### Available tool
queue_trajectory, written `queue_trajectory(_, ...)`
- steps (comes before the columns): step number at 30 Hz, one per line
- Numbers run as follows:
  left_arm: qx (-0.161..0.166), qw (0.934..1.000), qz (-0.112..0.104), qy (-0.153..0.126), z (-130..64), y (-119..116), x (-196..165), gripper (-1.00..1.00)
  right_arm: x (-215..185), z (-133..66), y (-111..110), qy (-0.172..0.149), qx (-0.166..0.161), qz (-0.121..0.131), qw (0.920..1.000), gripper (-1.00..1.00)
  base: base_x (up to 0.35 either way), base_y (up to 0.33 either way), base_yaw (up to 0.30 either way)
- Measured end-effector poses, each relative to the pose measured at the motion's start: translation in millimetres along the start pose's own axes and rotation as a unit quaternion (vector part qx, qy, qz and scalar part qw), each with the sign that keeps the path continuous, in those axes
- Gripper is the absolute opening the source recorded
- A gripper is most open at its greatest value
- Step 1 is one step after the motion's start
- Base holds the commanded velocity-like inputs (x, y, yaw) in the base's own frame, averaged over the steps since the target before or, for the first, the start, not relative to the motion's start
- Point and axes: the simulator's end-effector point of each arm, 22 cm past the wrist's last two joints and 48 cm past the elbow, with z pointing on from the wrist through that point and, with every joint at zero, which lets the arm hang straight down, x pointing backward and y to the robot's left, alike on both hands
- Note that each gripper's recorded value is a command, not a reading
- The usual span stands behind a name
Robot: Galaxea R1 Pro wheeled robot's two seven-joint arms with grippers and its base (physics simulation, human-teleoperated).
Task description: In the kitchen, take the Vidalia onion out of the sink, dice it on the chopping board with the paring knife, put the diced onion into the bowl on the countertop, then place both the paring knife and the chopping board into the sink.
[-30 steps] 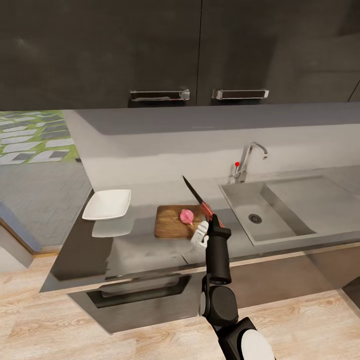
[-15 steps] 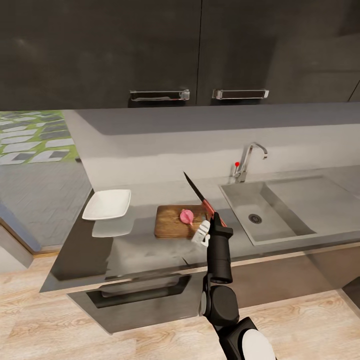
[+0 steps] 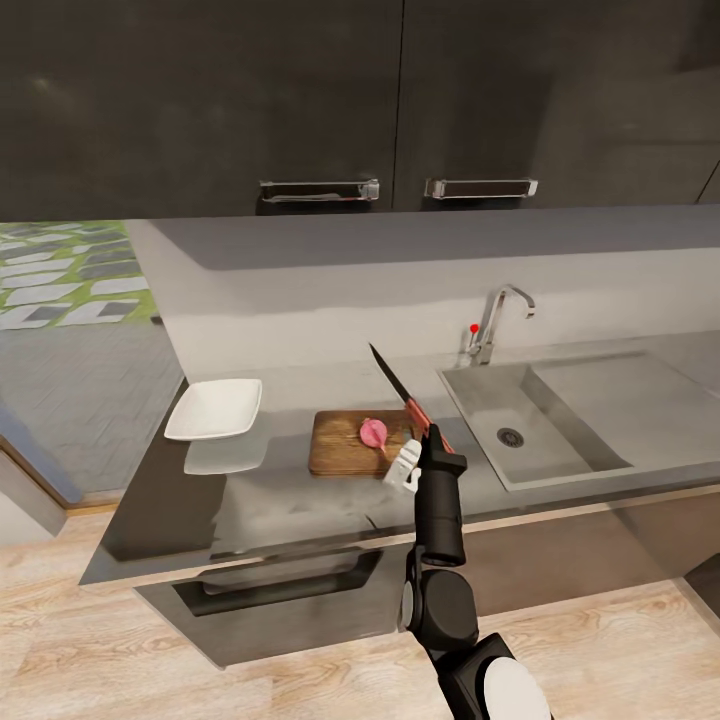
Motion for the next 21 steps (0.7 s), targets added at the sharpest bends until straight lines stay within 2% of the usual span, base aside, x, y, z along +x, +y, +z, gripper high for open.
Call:
queue_trajectory(8, 0.000, 1.0000, 0.000, 0.001, -0.3, 0, 1, 1.00, -1, 4.8, -6, -0.001, 0.007, 0.001, 1.0000, -1.00, 0.000, 0.000, 0.000)
queue_trajectory(12, 0.000, 1.0000, 0.000, 0.002, -0.7, 0, 2, 1.00, -6, 17.3, -19, -0.004, 0.018, 0.003, 0.9998, -1.00, 0.000, 0.000, 0.000)
queue_trajectory(21, 0.000, 1.0000, 0.001, 0.006, -1.8, -1, 5, 1.00, -15, 40.2, -30, -0.011, 0.010, 0.006, 0.9999, -1.00, 0.000, 0.000, 0.000)
